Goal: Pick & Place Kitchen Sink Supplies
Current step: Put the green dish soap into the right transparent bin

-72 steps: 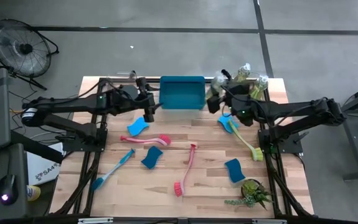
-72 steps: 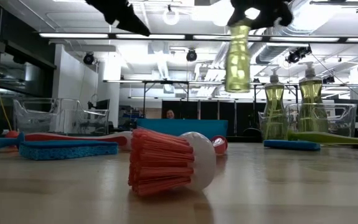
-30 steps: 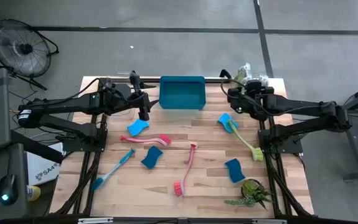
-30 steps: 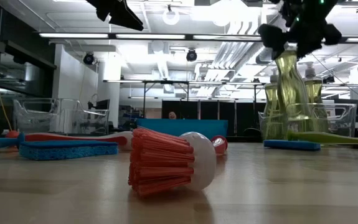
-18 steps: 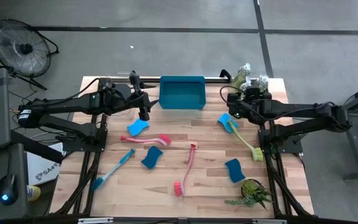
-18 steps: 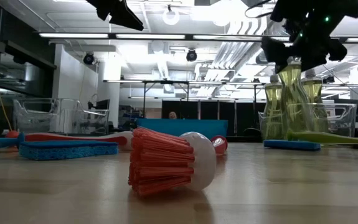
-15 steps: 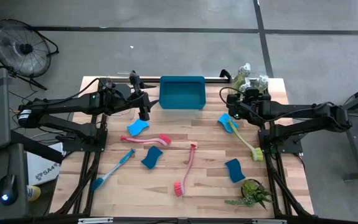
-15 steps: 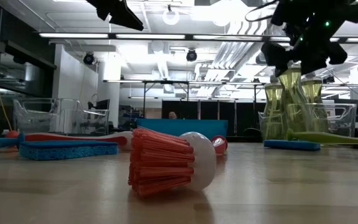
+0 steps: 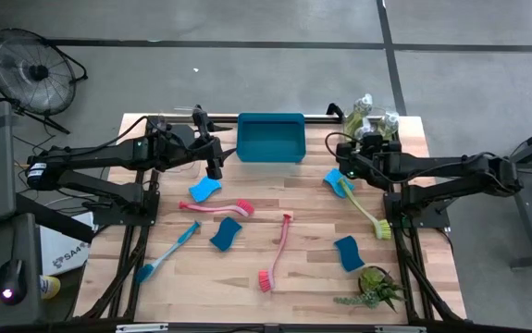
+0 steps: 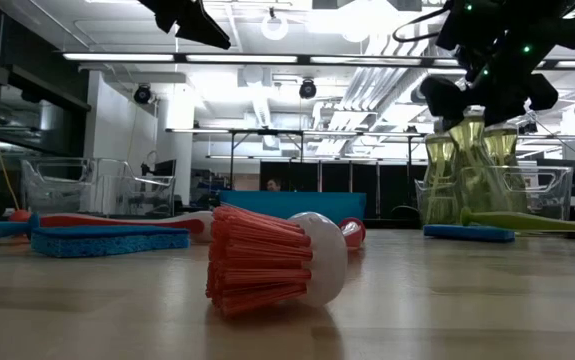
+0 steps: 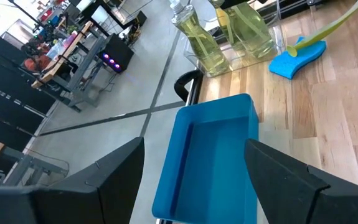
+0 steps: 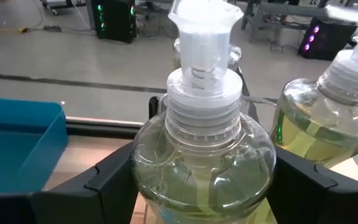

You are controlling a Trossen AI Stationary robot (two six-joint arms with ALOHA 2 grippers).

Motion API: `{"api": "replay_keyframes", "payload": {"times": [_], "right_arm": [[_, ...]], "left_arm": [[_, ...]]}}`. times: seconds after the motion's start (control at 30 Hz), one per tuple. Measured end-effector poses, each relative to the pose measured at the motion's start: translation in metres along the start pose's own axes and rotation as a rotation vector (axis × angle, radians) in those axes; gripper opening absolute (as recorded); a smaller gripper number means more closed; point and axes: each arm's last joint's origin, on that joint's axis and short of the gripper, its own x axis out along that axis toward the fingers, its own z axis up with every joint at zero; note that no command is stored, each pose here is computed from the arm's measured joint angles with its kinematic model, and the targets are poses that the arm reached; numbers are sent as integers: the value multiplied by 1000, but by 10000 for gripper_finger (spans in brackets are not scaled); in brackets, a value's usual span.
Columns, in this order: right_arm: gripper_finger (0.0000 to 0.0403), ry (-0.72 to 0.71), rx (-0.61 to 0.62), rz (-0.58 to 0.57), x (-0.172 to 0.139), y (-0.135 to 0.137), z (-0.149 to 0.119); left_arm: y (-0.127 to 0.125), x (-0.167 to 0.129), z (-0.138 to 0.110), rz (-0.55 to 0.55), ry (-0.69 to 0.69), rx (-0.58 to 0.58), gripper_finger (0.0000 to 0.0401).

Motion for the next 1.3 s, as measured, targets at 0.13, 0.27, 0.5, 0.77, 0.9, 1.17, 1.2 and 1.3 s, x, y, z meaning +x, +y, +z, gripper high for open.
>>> {"api": "replay_keyframes", "payload": {"times": [0.13,0.27,0.5,0.77,0.9,1.17,1.2,1.3], "right_arm": [[275,23,0,15,0,0,-1],[276,41,2,28,0,1,-1],[298,75,-4,54,0,2,-1],[319,172,-47,98,-2,1,-3],[320,174,-65,103,-6,0,1],[321,189,-61,69,-13,-14,12],[321,192,-58,64,-13,-16,13],[321,202,-52,63,-15,-22,14]], "left_arm": [[0,0,0,0,0,0,269],[0,0,0,-1,-1,-1,269],[0,0,0,-11,-7,-6,269],[-1,0,1,-34,-20,-10,269],[-1,0,1,-45,-25,-22,269],[-2,0,1,-48,-26,-25,269],[-2,0,1,-48,-26,-25,269],[-2,0,1,-48,-27,-25,269]]}}
